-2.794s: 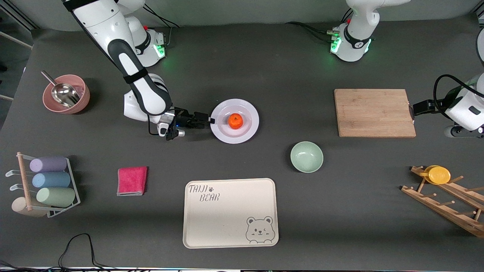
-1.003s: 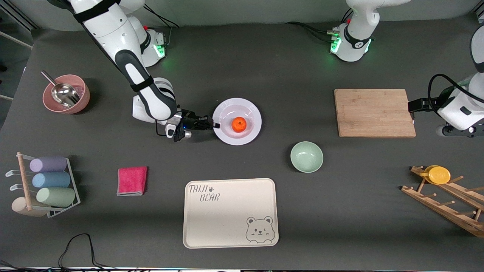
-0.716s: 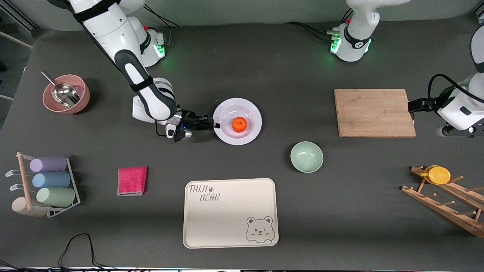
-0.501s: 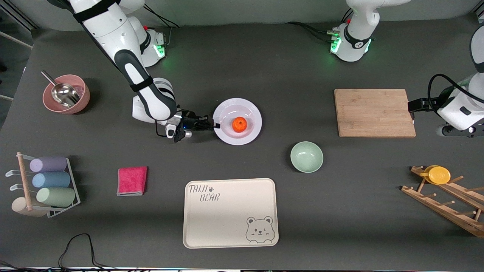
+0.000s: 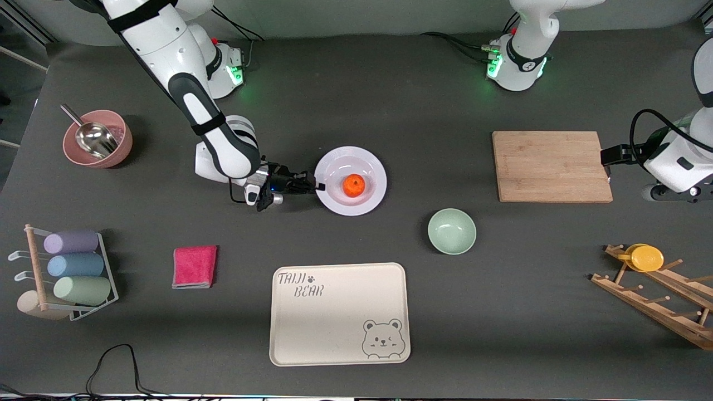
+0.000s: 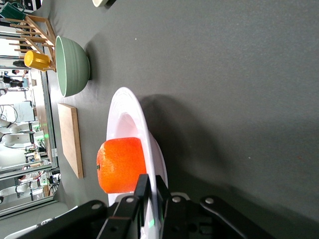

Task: Place orange and plate with both arms
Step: 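Drag the plate with the right gripper toward the bear tray, then slide the plate onto the bear tray with the right gripper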

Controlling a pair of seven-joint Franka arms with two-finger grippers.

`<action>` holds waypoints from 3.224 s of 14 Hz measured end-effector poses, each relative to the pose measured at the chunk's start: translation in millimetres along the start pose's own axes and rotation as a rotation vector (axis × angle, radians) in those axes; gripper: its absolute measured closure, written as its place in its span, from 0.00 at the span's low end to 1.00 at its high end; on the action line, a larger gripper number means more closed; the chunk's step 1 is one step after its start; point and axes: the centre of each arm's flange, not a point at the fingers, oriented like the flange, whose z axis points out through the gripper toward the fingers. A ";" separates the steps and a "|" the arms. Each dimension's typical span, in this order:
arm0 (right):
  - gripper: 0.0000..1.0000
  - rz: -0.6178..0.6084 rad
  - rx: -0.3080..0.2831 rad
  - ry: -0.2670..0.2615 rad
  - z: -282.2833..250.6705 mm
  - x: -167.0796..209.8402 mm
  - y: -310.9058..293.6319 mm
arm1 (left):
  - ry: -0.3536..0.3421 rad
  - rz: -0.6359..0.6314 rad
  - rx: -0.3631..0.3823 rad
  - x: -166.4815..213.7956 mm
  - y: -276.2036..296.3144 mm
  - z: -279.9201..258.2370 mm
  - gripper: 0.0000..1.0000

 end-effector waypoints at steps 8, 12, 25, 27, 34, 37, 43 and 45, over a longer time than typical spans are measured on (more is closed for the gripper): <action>0.95 0.079 0.032 0.042 0.8 25.2 -36.0 | -0.011 -0.001 0.000 -0.9 0.1 1.1 0.00; 0.95 0.107 0.051 0.060 -1.1 36.7 -49.4 | -0.013 -0.001 0.000 -1.2 0.2 1.3 0.00; 0.95 0.148 0.068 0.105 -24.0 128.6 -129.9 | -0.014 -0.001 0.000 -1.3 0.0 1.4 0.00; 0.95 0.133 0.070 0.131 -29.9 152.5 -125.5 | -0.014 -0.001 0.000 -1.3 0.0 1.4 0.00; 0.95 0.051 0.042 0.188 -59.8 233.6 -146.4 | -0.014 -0.001 0.000 -1.2 0.1 1.6 0.00; 0.95 0.029 -0.053 0.189 -64.5 256.2 -149.4 | -0.015 0.000 0.000 -1.1 0.3 1.8 0.00; 0.95 0.045 -0.041 0.174 -72.0 287.5 -115.2 | -0.016 0.001 0.000 -0.9 0.7 2.2 0.00; 0.95 0.047 -0.041 0.172 -69.7 292.1 -108.0 | -0.018 0.001 0.000 -0.2 0.8 3.2 0.00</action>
